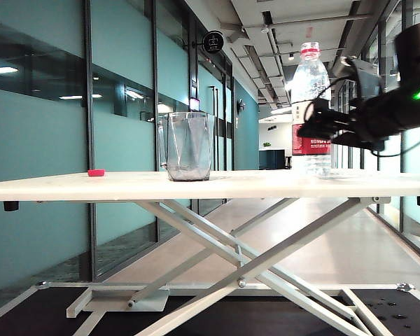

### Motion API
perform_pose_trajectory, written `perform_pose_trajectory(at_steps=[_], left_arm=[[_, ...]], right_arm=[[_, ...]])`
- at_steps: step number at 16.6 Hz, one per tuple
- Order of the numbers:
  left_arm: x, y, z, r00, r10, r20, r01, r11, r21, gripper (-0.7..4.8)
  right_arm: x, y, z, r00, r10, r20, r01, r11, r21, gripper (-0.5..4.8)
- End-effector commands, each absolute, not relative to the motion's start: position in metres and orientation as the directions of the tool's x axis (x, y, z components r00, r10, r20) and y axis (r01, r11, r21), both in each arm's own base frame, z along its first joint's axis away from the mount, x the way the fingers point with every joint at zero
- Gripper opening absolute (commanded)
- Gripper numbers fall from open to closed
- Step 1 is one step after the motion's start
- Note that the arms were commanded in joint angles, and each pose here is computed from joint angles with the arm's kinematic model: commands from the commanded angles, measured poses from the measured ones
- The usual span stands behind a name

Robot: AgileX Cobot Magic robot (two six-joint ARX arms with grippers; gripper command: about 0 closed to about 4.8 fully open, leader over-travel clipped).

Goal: Pick up the mineral water bottle on the table and pour water into the mug until it's half full.

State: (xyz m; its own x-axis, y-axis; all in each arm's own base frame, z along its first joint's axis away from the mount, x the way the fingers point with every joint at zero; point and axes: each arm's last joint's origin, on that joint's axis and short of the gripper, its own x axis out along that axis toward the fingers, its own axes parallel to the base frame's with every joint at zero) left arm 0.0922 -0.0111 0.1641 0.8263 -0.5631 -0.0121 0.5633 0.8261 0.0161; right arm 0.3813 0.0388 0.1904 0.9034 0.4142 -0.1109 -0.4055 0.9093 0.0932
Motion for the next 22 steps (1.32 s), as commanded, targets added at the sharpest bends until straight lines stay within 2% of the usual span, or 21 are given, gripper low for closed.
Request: perform_pose_trajectory(at_steps=[1,22], left_arm=[[0.092,-0.011,0.162,0.822,-0.569,-0.036,0.569,0.822,0.027,-0.05],[0.091,-0.011,0.154,0.815,-0.570,-0.104,0.576,0.816,0.050,-0.05]], right_arm=[[0.396,0.041,0.192,0.895,0.438,-0.082,-0.432,0.898,0.084,4.79],[0.422,0.046,0.192,0.899,0.437,-0.015,-0.436,0.898,0.053,4.79]])
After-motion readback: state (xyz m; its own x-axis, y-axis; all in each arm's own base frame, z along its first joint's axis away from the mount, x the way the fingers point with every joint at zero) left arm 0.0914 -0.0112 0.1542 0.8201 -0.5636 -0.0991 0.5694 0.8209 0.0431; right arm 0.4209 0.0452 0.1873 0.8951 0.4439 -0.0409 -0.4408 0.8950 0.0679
